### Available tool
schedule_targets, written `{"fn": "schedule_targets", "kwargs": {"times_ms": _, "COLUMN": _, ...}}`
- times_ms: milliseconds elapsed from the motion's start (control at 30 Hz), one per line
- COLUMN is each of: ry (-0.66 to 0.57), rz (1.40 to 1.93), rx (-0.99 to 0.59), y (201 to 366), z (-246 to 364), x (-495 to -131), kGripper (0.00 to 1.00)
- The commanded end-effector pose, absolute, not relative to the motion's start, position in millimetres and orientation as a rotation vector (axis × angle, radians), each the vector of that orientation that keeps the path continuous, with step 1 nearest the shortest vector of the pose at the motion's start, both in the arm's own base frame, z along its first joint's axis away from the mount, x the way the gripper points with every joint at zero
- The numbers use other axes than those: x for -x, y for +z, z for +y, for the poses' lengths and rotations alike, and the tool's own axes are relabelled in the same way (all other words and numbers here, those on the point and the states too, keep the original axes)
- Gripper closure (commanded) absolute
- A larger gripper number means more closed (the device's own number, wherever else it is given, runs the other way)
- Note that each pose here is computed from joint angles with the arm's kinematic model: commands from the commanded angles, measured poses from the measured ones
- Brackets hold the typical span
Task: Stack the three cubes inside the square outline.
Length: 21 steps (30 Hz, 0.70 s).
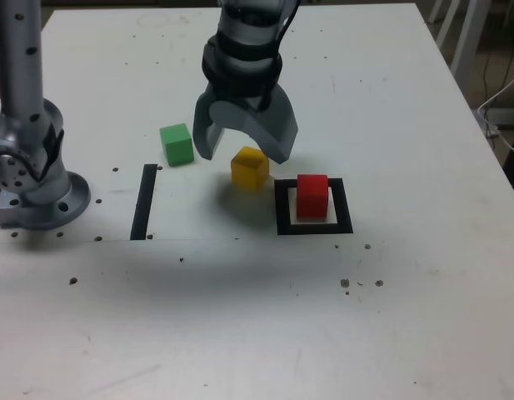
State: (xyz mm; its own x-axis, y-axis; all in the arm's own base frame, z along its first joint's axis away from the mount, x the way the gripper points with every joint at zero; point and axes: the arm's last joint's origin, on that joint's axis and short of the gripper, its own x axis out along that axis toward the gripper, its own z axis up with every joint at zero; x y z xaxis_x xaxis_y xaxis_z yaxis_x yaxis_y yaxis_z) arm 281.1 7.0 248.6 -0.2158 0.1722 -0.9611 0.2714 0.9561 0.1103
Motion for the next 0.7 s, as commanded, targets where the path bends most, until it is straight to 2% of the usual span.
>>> {"fn": "schedule_targets", "kwargs": {"times_ms": 0, "ry": -0.093, "rz": 1.795, "rx": -0.331, "y": 247.1, "z": 8, "x": -281, "kGripper": 0.05}}
{"fn": "schedule_targets", "kwargs": {"times_ms": 167, "ry": -0.095, "rz": 1.808, "rx": -0.329, "y": 238.5, "z": 9, "x": -285, "kGripper": 0.07}}
{"fn": "schedule_targets", "kwargs": {"times_ms": 467, "ry": -0.111, "rz": 1.852, "rx": -0.304, "y": 213.7, "z": 14, "x": -295, "kGripper": 0.14}}
{"fn": "schedule_targets", "kwargs": {"times_ms": 567, "ry": -0.116, "rz": 1.860, "rx": -0.300, "y": 208.1, "z": 13, "x": -298, "kGripper": 0.21}}
{"fn": "schedule_targets", "kwargs": {"times_ms": 667, "ry": -0.119, "rz": 1.864, "rx": -0.296, "y": 203.7, "z": 13, "x": -301, "kGripper": 0.34}}
